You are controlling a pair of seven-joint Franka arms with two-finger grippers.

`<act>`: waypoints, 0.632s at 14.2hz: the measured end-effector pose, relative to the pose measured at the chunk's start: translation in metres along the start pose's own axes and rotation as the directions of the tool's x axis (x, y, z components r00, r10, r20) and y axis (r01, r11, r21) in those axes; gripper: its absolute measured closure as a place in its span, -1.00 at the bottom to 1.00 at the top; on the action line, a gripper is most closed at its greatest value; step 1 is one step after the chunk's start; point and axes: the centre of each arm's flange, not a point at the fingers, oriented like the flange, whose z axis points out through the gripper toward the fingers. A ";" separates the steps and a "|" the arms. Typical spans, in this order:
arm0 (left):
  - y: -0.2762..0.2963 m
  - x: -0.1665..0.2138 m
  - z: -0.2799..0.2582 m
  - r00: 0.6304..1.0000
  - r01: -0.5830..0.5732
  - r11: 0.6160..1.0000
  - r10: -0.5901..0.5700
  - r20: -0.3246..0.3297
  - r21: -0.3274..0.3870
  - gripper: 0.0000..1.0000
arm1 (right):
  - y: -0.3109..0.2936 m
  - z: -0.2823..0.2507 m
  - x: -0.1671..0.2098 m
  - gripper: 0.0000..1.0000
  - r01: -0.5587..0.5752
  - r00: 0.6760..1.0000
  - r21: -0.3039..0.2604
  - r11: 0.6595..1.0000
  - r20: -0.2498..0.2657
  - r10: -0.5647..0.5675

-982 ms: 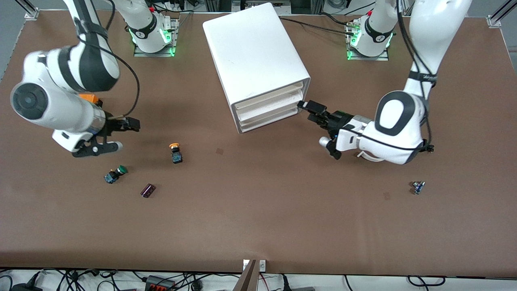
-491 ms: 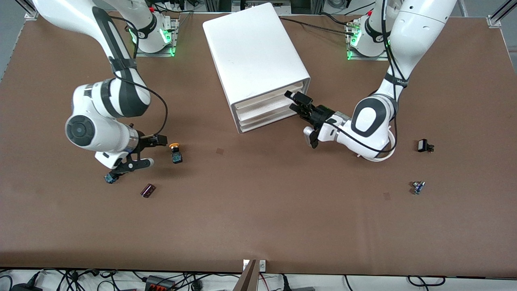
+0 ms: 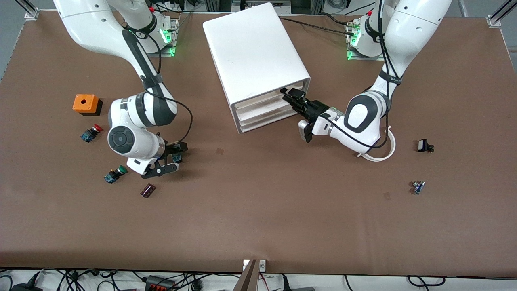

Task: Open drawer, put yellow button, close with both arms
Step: 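Pull the drawer open with the left gripper while the right gripper grasps the yellow button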

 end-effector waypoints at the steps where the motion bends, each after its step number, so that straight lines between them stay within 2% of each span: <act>1: 0.002 0.000 -0.001 1.000 -0.020 1.000 0.020 -0.005 -0.006 0.42 | -0.002 0.007 0.001 -1.00 0.003 1.000 -0.002 1.000 0.002 -0.003; 2: 0.003 0.000 -0.001 0.999 -0.036 0.999 0.035 -0.006 -0.008 0.55 | -0.004 0.012 0.001 -1.00 0.006 1.000 -0.003 1.000 0.008 -0.006; 3: 0.003 0.000 -0.001 0.999 -0.043 0.999 0.042 -0.006 -0.008 0.55 | -0.004 0.016 0.001 -1.00 0.006 1.000 -0.004 1.000 0.014 -0.006; 4: 0.004 0.000 -0.002 0.999 -0.049 0.999 0.049 -0.008 -0.009 0.65 | -0.003 0.019 0.000 -1.00 0.004 1.000 -0.005 1.000 0.019 -0.004; 7: 0.005 0.003 -0.009 0.998 -0.065 0.998 0.065 -0.022 -0.001 0.67 | -0.002 0.027 -0.001 -1.00 0.004 1.000 -0.007 1.000 0.018 -0.004; 9: 0.007 0.008 -0.029 0.995 -0.073 0.997 0.075 -0.063 0.023 0.67 | -0.002 0.034 -0.003 -1.00 0.004 1.000 -0.009 1.000 0.013 -0.004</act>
